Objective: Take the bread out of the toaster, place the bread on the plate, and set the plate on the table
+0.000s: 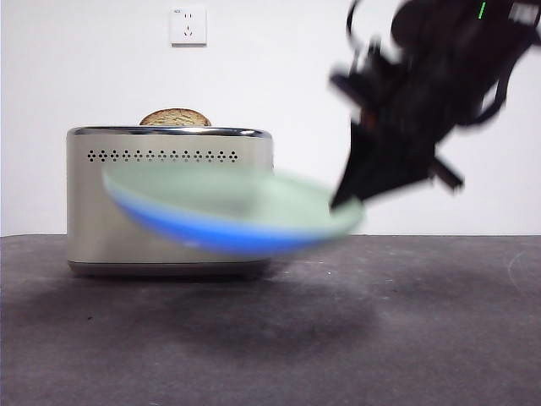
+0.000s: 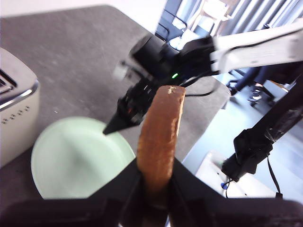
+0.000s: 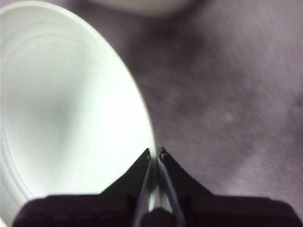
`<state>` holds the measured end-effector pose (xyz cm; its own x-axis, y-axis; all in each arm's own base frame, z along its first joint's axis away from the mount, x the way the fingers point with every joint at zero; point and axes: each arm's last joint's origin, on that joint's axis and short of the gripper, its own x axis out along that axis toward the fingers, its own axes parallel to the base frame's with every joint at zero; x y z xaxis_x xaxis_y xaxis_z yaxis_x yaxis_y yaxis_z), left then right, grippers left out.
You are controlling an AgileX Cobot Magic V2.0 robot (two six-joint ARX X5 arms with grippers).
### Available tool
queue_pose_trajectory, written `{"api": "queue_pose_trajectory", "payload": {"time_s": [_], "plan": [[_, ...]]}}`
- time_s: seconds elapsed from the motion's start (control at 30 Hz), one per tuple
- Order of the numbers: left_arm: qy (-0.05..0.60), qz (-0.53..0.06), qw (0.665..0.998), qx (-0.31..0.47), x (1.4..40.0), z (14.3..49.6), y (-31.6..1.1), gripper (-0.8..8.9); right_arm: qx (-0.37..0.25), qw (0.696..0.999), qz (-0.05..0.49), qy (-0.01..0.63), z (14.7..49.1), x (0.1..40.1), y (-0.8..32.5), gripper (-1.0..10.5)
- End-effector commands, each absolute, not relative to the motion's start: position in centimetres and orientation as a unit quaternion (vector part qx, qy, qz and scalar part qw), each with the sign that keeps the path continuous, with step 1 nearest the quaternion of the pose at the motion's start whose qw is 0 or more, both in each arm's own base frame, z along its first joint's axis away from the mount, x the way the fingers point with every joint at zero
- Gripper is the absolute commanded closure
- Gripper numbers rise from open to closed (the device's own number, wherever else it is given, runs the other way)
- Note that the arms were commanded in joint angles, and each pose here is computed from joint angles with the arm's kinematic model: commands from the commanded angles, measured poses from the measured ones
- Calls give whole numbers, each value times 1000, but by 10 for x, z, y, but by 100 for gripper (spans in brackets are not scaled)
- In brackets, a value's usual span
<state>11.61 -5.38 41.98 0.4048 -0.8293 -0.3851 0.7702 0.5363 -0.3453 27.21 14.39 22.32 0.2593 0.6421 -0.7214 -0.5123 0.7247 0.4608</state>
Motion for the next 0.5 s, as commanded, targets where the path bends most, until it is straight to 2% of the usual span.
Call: {"api": "queue_pose_trajectory", "payload": {"time_s": [0.03,0.17,0.37,0.5], "plan": [[266,-495,825,-62,131,419,-64,822,81,802,375,458,250,258,141,959],[275,-514,810,-69,156,414,-82,822,83,814,387,426,277,238,136,959],[318,-540,776,-71,191,393,-121,822,90,820,391,408,293,224,131,959],[355,-518,776,-53,211,372,-145,822,88,817,391,414,293,222,131,959]]}}
